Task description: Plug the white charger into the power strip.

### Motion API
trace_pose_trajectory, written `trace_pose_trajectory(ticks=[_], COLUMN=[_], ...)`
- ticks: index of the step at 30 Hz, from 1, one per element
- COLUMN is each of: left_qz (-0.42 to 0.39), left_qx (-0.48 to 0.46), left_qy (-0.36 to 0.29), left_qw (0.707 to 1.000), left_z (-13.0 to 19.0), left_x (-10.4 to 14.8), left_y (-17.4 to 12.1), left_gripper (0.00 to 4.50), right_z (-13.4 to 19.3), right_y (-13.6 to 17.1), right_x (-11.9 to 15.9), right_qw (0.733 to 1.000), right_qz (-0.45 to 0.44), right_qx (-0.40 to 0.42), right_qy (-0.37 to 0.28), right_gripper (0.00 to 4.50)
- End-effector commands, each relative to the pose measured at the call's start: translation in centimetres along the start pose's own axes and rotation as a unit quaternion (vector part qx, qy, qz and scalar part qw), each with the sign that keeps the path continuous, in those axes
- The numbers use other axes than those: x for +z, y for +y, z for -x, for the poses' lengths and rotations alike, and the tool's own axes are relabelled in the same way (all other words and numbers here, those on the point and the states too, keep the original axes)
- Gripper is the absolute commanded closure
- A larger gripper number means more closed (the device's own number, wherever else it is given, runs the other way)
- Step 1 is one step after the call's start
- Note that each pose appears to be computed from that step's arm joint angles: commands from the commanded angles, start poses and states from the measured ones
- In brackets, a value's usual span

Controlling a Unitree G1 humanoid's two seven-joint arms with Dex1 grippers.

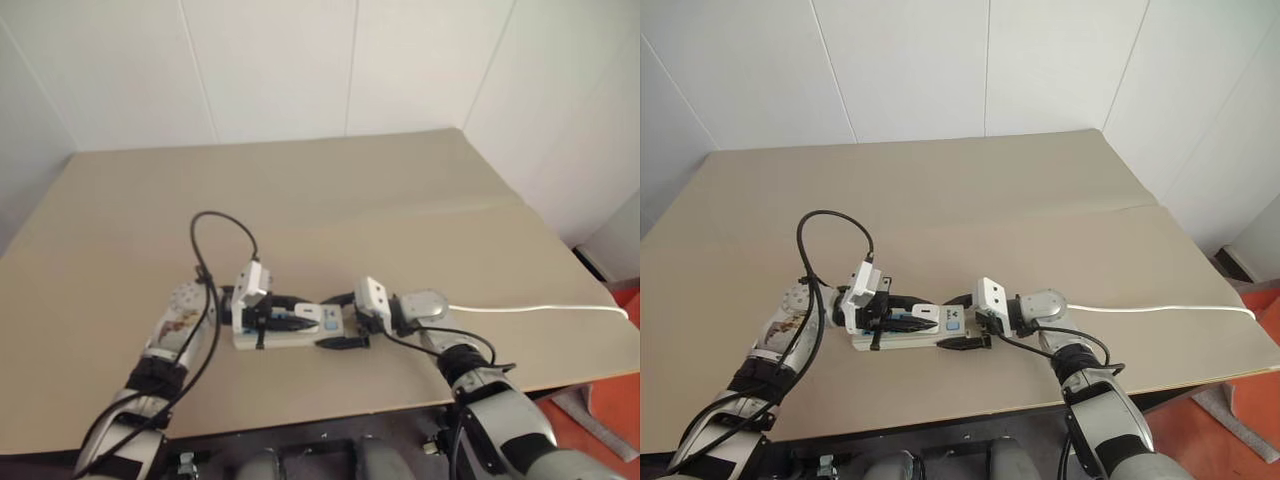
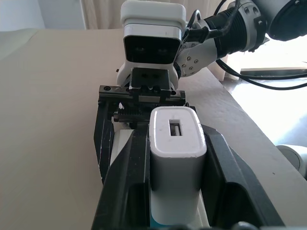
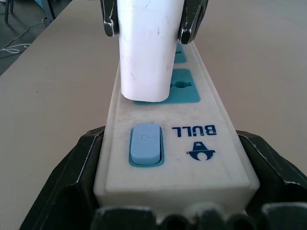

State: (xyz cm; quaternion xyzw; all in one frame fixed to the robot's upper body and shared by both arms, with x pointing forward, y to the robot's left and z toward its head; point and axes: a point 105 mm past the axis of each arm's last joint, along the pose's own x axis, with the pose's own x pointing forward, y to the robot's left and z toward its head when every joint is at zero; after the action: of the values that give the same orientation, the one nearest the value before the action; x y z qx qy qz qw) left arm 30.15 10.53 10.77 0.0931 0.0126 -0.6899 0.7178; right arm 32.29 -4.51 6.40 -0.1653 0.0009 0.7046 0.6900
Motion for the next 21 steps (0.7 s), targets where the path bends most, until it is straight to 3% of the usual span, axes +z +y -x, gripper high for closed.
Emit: trace_pose_trajectory(ticks=[1,9,21], left_qz=[0.074,0.109,0.101], left_qx=[0.057,0.083,0.047], left_qy=[0.097,0.095,0.103], left_qw=[0.991,0.986,0.988], left_z=[3.6,3.5,2.5], left_x=[-4.9,-6.6,-6.4], left_y=[-0.4,-2.3,-2.7], left_gripper=[3.49,3.49,3.49], right_z=[1.0,1.1,1.0], right_y=[2.3,2.3,2.2], right_x=[-3.8,-4.0,-3.9], right_qw=[0.996,0.996,0.996], right_qz=[-0.055,-0.058,-0.057], right_qx=[0.025,0.023,0.028], right_qy=[0.067,0.069,0.070], right_gripper=[1.06,1.06,1.06])
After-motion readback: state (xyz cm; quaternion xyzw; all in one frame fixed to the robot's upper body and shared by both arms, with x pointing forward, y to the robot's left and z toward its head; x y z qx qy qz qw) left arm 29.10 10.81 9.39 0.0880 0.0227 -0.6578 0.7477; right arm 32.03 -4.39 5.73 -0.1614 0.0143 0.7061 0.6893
